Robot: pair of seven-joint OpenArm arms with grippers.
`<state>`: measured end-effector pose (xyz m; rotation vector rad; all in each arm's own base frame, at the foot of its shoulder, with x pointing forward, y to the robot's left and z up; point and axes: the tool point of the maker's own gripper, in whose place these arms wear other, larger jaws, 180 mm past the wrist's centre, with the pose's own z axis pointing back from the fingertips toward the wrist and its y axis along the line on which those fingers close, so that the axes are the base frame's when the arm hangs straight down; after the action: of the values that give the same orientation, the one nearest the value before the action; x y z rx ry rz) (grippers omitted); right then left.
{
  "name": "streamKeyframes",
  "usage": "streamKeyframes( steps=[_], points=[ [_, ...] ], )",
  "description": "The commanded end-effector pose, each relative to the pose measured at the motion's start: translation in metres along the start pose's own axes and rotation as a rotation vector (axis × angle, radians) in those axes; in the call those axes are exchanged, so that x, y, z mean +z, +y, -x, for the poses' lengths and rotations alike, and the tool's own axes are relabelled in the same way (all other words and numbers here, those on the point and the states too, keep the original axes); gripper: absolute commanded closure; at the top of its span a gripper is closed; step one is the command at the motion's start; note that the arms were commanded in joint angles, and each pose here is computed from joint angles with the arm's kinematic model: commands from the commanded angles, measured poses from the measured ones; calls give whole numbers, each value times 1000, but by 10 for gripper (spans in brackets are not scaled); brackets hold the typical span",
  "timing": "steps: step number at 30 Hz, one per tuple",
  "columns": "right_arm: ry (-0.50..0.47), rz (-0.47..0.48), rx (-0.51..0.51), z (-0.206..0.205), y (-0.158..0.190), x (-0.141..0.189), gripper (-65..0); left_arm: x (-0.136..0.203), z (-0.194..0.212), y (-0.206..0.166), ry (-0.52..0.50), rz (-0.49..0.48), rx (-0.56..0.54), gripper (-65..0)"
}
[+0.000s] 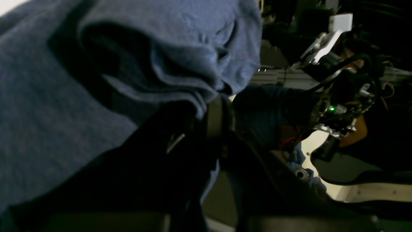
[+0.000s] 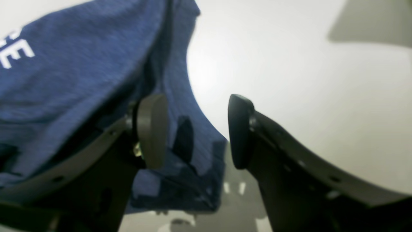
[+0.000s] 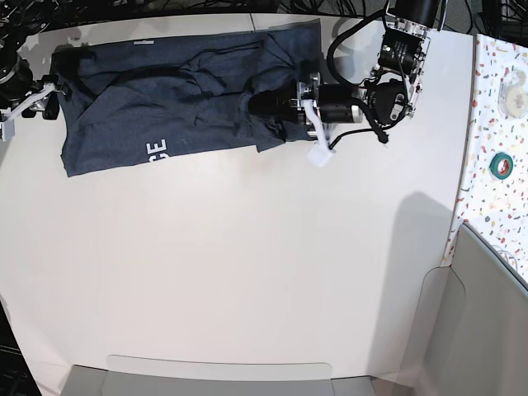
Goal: Layout the t-shirt on the table in an organized manner, then fold the t-shirt properly
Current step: 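Grasp the strip end with the left gripper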
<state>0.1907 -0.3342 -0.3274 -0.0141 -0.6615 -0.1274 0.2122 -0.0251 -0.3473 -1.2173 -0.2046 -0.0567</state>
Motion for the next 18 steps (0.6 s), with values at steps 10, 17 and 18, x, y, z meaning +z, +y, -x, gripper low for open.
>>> streamKeyframes(
  steps=[10, 17, 18],
  points=[
    [-29, -1, 13, -7, 3, 1, -303, -14, -16, -11, -26, 40, -27, 0],
    [-34, -3, 12, -8, 3, 1, -303, -20, -18, -17, -22, 58, -33, 0],
    [-35, -5, 12, -9, 4, 0, -303, -20, -18, -17, -22, 58, -33, 0]
  ],
)
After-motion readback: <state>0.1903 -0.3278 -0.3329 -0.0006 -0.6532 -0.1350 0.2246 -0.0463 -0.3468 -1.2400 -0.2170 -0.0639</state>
